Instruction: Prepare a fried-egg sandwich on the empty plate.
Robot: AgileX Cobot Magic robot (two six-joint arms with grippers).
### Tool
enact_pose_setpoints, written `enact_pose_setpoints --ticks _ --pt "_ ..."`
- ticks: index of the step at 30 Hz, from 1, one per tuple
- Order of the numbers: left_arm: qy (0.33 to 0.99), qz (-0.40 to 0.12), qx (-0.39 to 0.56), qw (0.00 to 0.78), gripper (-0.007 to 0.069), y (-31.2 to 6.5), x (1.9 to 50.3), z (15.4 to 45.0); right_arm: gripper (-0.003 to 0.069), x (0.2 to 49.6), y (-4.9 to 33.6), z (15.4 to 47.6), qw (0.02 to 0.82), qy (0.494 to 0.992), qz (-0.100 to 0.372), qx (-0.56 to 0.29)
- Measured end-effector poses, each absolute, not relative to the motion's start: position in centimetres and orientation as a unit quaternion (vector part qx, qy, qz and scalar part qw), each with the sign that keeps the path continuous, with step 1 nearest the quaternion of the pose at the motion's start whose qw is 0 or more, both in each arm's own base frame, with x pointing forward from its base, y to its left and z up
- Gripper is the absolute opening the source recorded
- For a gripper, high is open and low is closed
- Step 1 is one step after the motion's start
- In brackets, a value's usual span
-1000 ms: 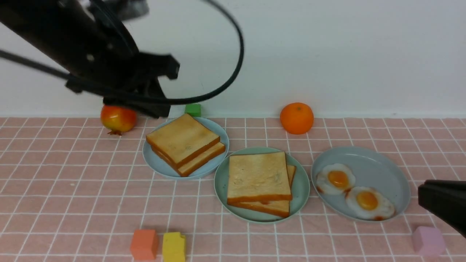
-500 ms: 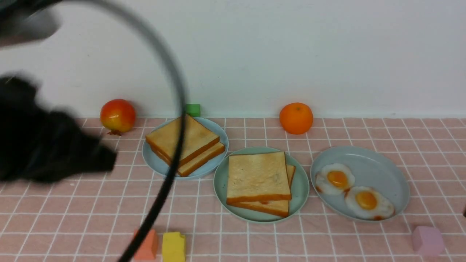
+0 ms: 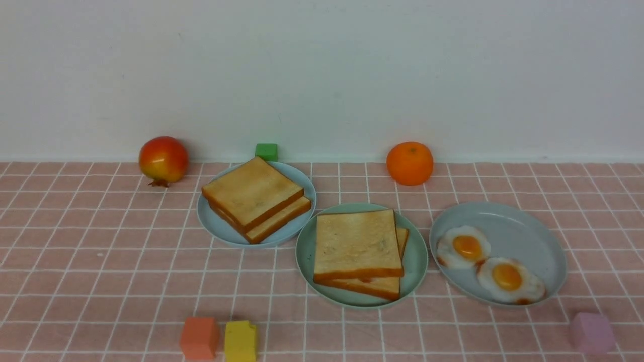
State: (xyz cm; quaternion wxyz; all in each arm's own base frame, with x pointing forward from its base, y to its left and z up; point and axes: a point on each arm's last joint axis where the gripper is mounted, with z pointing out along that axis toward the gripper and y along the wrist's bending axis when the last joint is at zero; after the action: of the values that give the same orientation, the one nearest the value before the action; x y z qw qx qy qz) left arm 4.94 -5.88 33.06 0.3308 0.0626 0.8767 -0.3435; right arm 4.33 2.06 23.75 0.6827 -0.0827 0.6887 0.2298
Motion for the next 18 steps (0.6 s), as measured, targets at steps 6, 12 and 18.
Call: enact_pose_setpoints --ticks 6,12,18 --pt "0.874 -0.350 0.060 0.331 0.0012 -5.96 4.95 33.14 -0.0001 4.33 2.06 23.75 0.683 0.689 0.230 -0.083" --pt "0.874 -0.350 0.059 0.331 0.0012 -5.96 4.95 33.14 0.0001 4.33 2.06 23.75 0.682 0.689 0.230 -0.082" --pt "0.863 -0.326 0.068 0.381 0.0012 -5.60 5.60 32.94 0.0004 4.33 2.06 23.75 0.682 0.689 0.230 -0.082"
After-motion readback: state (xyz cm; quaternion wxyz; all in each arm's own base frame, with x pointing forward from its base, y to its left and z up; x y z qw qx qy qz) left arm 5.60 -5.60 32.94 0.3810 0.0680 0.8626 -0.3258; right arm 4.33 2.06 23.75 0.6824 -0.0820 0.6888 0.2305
